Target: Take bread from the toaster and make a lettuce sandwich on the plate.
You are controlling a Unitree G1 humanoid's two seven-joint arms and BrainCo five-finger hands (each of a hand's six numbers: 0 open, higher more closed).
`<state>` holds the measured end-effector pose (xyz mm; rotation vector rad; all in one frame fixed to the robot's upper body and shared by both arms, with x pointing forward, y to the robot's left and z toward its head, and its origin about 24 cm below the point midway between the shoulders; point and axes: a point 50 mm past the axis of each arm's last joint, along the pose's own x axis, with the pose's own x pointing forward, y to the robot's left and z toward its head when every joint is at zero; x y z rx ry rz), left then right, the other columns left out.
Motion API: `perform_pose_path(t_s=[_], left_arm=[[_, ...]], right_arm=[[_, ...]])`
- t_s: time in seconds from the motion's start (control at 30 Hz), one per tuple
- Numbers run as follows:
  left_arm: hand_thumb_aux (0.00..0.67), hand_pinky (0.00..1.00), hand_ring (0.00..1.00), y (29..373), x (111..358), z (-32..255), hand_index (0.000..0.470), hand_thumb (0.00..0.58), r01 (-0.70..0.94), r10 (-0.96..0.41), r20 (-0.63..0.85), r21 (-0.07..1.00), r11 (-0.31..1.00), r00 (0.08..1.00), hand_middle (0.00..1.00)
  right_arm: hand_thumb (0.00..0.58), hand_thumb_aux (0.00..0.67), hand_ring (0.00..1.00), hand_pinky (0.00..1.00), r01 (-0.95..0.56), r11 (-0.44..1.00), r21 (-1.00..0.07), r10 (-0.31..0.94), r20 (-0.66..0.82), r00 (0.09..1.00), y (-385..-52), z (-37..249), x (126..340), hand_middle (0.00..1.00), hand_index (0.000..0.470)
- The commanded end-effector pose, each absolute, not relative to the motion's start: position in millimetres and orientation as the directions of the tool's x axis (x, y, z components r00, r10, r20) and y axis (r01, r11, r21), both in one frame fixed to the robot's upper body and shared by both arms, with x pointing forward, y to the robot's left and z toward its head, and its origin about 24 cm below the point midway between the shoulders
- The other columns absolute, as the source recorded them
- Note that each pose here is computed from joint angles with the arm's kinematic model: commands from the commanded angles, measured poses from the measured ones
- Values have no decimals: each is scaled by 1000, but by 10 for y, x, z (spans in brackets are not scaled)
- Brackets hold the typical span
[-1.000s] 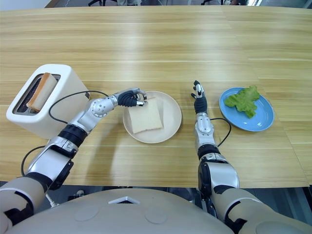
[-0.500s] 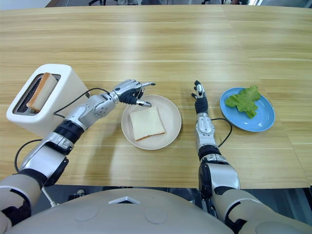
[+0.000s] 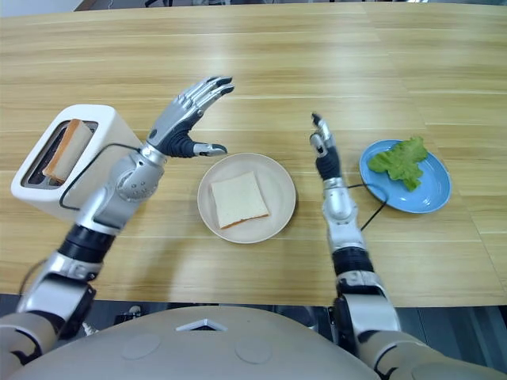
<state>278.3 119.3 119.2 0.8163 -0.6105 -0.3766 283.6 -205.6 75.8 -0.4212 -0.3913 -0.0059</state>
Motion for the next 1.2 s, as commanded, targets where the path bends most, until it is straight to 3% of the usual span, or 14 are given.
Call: perform_pose_path(t_s=[0.03,0.13,0.23,0.4,0.57,0.73,1.17,1.2], left_arm=[[0,0,0,1393,2769,705,0,0,228,-365,177,522,822,914,0],[0,0,0,1433,2657,530,0,0,216,-317,135,487,846,939,0],[0,0,0,1436,2573,405,0,0,216,-295,104,464,859,950,0],[0,0,0,1417,2548,290,0,0,207,-272,80,456,866,959,0],[0,0,0,1405,2521,276,0,0,203,-269,84,460,865,959,0],[0,0,0,1418,2506,266,0,0,196,-261,82,462,865,962,0],[0,0,0,1449,2489,241,0,0,195,-256,70,467,862,964,0],[0,0,0,1456,2488,243,0,0,194,-255,70,468,862,965,0]], right_arm=[[0,0,0,0,256,694,-673,136,472,871,-2328,1412,2693,0,0],[0,0,0,0,335,501,-798,106,441,891,-2640,1577,2669,0,0],[0,0,0,0,343,293,-893,30,367,930,-2975,1514,2739,0,0],[0,0,0,0,192,1,-981,-95,191,977,-3412,1124,2865,0,0],[0,0,0,0,-28,-253,-967,-211,27,977,-3711,748,2846,0,0],[0,0,0,0,-135,-302,-944,-265,-52,963,-3826,556,2749,0,0],[0,0,0,0,-163,-318,-934,-301,-63,951,-3934,545,2656,0,0],[152,95,0,0,-172,-316,-933,-302,-73,951,-3928,531,2655,0,65]])
